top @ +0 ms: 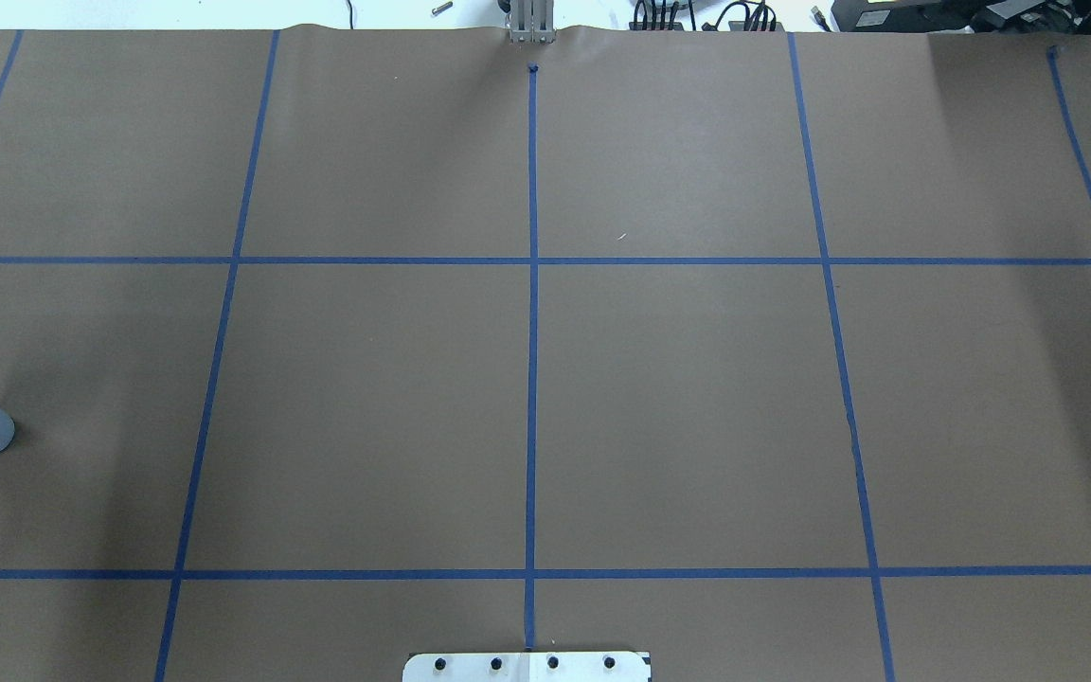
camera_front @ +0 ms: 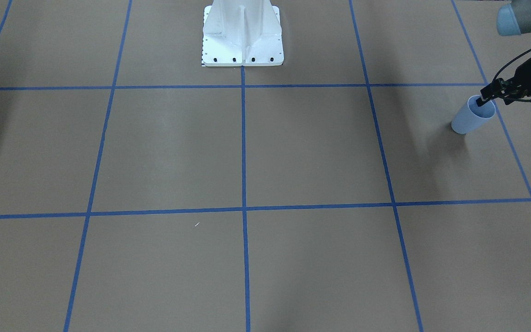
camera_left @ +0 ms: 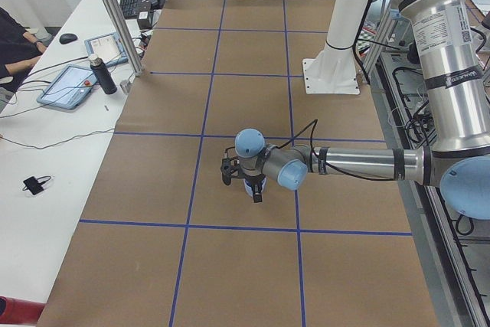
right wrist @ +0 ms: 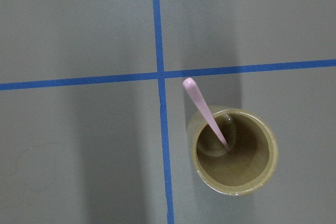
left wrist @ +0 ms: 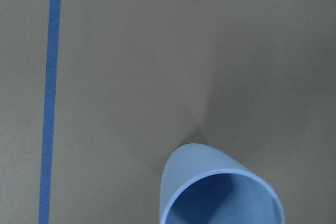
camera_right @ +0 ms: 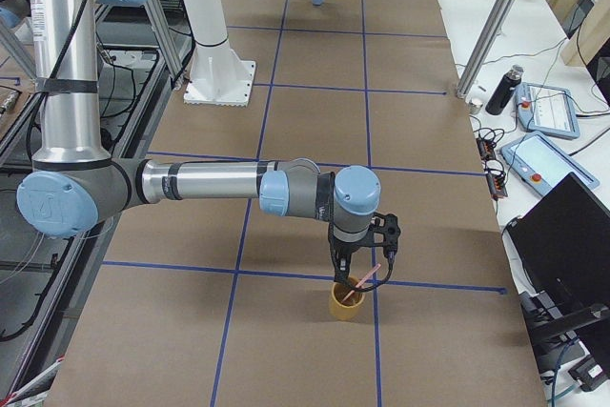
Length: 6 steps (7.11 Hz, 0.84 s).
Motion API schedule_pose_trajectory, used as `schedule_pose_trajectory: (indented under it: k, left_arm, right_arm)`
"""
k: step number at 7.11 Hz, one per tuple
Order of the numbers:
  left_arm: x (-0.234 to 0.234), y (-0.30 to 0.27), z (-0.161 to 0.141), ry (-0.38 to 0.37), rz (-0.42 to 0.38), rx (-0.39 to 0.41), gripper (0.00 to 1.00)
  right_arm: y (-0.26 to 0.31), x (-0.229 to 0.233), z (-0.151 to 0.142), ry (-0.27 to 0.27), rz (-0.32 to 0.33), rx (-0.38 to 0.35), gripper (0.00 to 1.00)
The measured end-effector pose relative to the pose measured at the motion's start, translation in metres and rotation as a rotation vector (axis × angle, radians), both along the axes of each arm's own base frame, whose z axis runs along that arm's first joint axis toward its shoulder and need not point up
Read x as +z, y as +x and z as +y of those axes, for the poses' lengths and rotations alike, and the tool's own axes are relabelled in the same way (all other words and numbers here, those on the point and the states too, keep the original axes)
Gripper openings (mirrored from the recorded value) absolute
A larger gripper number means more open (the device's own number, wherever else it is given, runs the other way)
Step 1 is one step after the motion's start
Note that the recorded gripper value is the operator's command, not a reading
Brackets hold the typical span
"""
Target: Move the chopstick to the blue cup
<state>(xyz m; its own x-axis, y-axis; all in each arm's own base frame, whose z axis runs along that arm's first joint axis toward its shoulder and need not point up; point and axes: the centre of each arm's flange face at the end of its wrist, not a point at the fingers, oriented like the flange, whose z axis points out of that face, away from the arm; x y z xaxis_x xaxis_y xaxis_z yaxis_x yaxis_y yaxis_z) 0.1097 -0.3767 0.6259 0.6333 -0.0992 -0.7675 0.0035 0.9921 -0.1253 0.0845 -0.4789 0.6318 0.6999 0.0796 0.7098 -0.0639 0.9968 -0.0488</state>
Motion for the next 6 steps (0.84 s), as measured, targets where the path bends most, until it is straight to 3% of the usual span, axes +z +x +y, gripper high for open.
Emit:
schedule_pose_trajectory:
  k: [2, 3, 4, 5, 6]
  left_arm:
    - [0.012, 0.002, -0.003, -0.012, -0.008, 0.002, 0.95]
    - [0.018, 0.004, -0.007, -0.011, -0.009, 0.003, 0.7]
    - [0.025, 0.006, -0.011, -0.011, -0.008, 0.001, 0.23]
    - [0.027, 0.007, -0.014, -0.012, -0.005, -0.003, 0.0]
    - [0.026, 0.008, -0.015, -0.012, 0.0, -0.004, 0.0]
  right_arm:
    - [-0.001, 0.0, 0.0, -0.001, -0.008, 0.0, 1.0]
    - [-0.001, 0.0, 0.0, -0.001, -0.01, -0.001, 1.0]
    - [-0.002, 0.0, 0.0, -0.001, -0.013, -0.001, 1.0]
    - [-0.002, -0.001, 0.0, -0.002, -0.016, -0.001, 1.0]
    - [-0.002, 0.0, 0.0, -0.003, -0.018, -0.001, 1.0]
